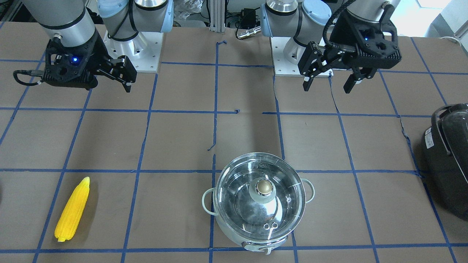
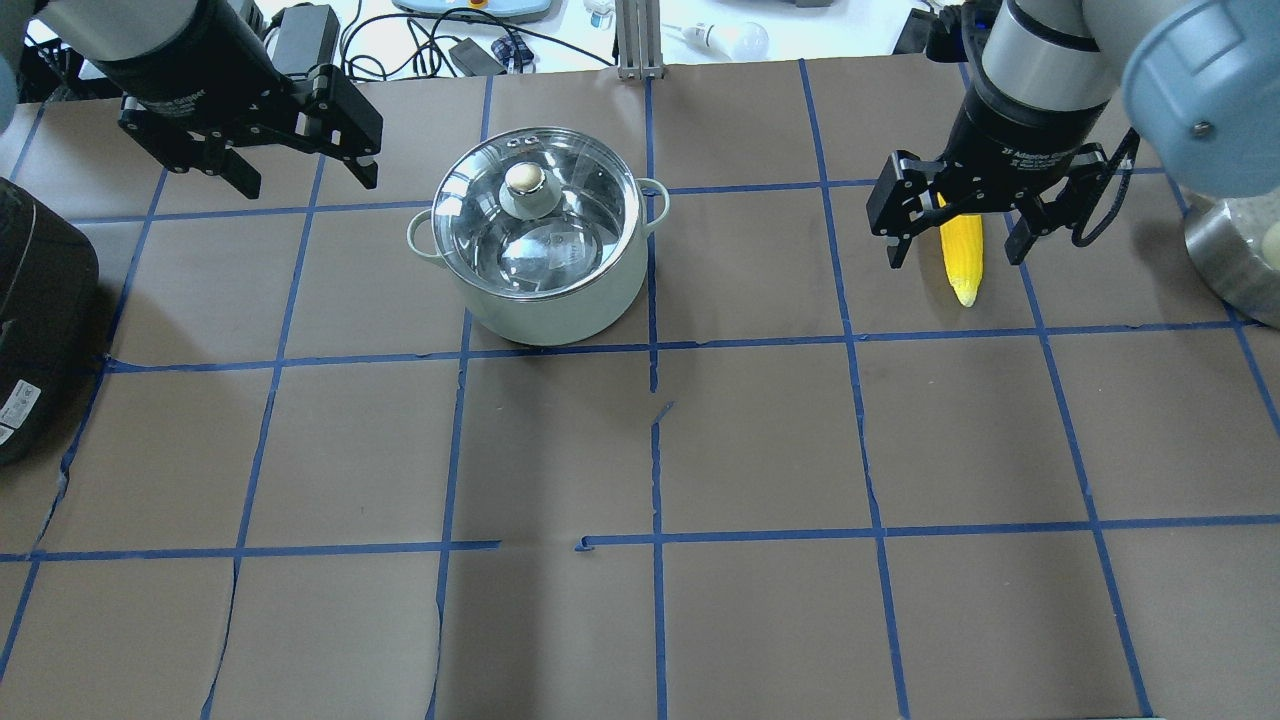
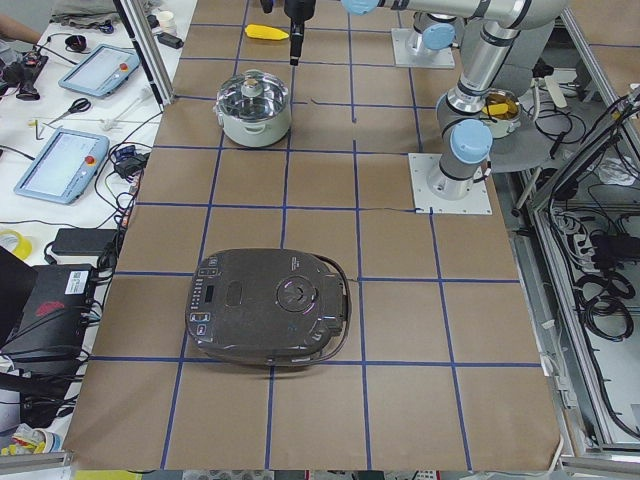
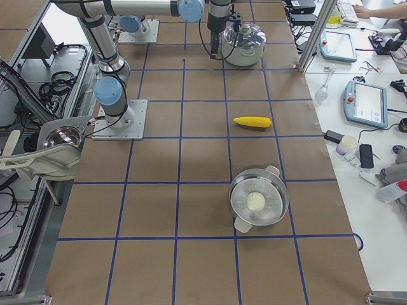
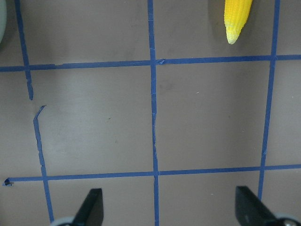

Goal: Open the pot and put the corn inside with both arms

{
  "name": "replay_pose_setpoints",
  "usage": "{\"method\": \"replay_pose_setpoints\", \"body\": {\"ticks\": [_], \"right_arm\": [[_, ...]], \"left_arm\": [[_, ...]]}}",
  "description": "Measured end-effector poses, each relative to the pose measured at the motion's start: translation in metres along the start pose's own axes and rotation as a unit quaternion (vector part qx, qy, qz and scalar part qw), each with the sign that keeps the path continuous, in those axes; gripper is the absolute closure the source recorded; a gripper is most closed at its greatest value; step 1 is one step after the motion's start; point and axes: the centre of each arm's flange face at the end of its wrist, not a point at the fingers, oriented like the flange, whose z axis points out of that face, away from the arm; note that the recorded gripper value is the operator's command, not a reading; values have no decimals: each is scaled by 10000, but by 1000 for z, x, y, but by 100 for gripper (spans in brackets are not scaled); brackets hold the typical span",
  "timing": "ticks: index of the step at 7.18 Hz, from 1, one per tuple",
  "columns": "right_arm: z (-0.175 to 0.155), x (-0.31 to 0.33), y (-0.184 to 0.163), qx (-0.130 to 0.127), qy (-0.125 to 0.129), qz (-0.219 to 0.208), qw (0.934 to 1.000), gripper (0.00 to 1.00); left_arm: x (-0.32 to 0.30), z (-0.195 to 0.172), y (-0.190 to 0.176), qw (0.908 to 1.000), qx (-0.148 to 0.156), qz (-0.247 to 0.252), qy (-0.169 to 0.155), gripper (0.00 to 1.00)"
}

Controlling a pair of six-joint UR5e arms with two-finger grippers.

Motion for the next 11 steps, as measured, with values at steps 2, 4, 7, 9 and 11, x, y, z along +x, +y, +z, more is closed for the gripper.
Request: {"method": "replay_pose_setpoints", "body": {"ticks": [2,4,7,9,11], "right_arm": [[-1,0,-1,26,-4,7,10000,0],[7,16,-19,94,-69,227,9997,0],[64,81,-98,347,-77,946,9949,0],[112,95,-145,518,-68,1303,9901,0],[150,106,-172,583,-63,1422,9881,0]], "left_arm": [[1,1,-1,10000,-7,9,9,0],[4,15,-22,9998,-56,-115,123,0],[55,66,-82,9981,-104,-549,251,3],[89,103,-121,9982,-79,-594,-59,3],[102,142,-148,9978,-68,-613,-231,3]]}}
